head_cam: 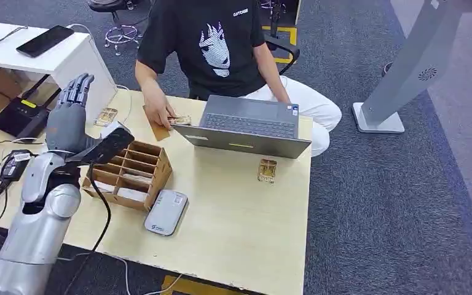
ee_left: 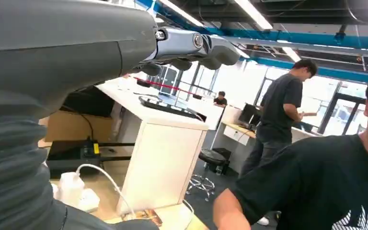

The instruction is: Pass the card to the sensor for recognition and then transmit it.

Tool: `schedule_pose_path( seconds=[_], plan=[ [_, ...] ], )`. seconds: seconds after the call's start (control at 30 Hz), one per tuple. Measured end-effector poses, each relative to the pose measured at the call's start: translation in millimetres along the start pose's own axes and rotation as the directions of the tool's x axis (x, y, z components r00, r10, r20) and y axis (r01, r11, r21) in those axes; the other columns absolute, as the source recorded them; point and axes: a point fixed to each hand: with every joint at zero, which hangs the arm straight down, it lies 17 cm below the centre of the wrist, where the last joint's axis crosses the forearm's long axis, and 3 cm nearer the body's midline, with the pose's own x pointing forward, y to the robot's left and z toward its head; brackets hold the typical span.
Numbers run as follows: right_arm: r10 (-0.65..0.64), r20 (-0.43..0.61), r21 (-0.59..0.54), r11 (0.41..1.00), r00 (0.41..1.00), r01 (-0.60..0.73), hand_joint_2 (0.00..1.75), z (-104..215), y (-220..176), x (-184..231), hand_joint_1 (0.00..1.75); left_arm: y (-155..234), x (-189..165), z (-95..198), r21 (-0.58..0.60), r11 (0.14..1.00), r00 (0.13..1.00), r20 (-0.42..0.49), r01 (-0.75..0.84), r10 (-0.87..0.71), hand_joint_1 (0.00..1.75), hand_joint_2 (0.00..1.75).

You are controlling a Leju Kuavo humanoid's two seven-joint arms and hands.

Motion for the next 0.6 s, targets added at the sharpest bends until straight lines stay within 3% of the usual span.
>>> schedule_pose_path(
  seconds=[0.2,0.4,0.6],
  plan=[
    [-0.025,-0.022,-0.01,1.0,0.999,0.025,1.75,-0.6,-2.5,-4.1,0.0,-0.4,6.7,34.6,0.04,0.999,0.998,0.055,-0.037,0.035,0.0,1.75],
    [-0.056,-0.046,-0.029,0.998,0.997,0.054,1.75,-1.6,-6.9,-11.6,0.0,11.0,15.5,110.9,0.094,0.989,0.988,0.115,-0.115,0.104,0.0,1.75],
    [-0.084,-0.039,-0.051,0.995,0.996,0.082,1.75,-2.8,-12.2,-12.9,0.0,53.9,30.3,182.8,0.206,0.948,0.963,0.17,-0.242,0.209,0.0,1.75]
  ],
)
